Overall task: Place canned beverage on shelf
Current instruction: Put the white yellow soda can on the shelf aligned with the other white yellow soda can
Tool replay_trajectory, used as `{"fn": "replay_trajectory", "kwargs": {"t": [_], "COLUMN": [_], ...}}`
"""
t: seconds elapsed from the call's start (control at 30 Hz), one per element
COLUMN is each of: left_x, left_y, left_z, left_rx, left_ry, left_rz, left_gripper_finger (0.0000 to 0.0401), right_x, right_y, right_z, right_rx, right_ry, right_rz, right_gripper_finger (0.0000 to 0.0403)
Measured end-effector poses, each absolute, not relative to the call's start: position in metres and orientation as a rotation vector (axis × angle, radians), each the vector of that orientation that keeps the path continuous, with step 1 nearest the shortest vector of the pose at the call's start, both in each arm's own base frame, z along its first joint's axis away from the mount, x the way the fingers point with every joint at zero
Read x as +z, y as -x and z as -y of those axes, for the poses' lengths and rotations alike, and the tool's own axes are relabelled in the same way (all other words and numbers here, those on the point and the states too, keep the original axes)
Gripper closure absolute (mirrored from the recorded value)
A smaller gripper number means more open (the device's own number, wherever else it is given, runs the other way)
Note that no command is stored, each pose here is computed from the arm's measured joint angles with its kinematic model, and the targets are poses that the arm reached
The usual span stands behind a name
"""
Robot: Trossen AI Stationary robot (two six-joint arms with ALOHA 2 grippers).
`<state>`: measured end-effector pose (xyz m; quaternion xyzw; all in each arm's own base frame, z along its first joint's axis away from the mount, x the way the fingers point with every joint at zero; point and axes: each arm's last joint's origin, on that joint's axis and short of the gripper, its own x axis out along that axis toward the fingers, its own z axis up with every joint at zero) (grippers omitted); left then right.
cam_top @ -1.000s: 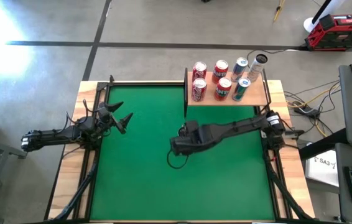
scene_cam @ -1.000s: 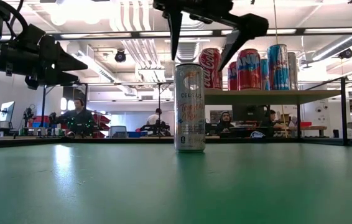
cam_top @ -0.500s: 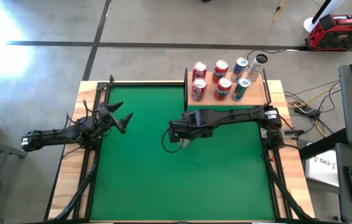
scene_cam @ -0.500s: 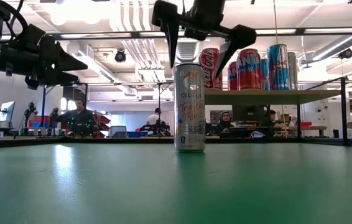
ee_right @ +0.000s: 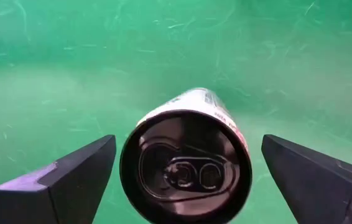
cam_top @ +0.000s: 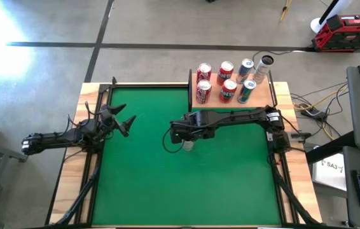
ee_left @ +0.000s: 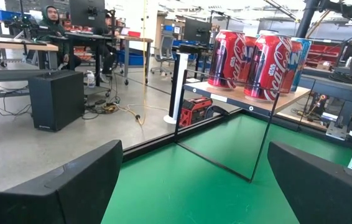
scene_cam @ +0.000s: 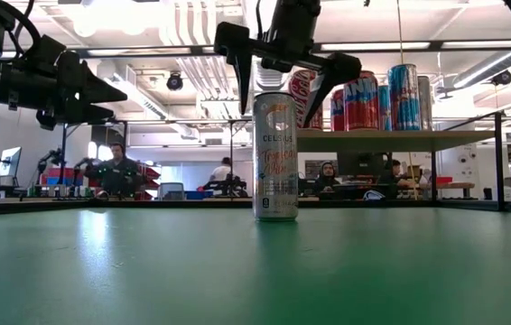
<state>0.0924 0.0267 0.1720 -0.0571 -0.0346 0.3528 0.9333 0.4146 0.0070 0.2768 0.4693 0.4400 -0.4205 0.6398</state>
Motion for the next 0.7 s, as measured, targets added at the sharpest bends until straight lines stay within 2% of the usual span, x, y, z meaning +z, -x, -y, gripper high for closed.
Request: {"fn": "replay_trajectory", "kwargs": {"t": [0.13, 0.3, 0.5, 0.7], "left_x": [0.172, 0.172, 0.172, 0.172], "left_y": [-0.092, -0.092, -0.092, -0.092], "left_z": [-0.027, -0.027, -0.027, -0.027], "left_rx": [0.722, 0.722, 0.721, 0.721], "left_ry": [0.117, 0.117, 0.117, 0.117], "left_rz": [0.071, 0.071, 0.071, 0.071], "left_gripper_finger": [0.0015, 0.0015, 0.0015, 0.0015], "right_x": [0.276, 0.275, 0.278, 0.311], "right_y": [-0.414, -0.414, -0.409, -0.392], "right_z": [-0.007, -0.007, -0.008, -0.014], "right_rx": [-0.960, -0.969, -1.026, -1.065], "right_ry": [-1.070, -1.076, -1.143, -1.144], "right_rz": [-1.006, -1.007, -1.038, -1.131], "right_gripper_finger": [0.0052, 0.0154, 0.0156, 0.0156]}}
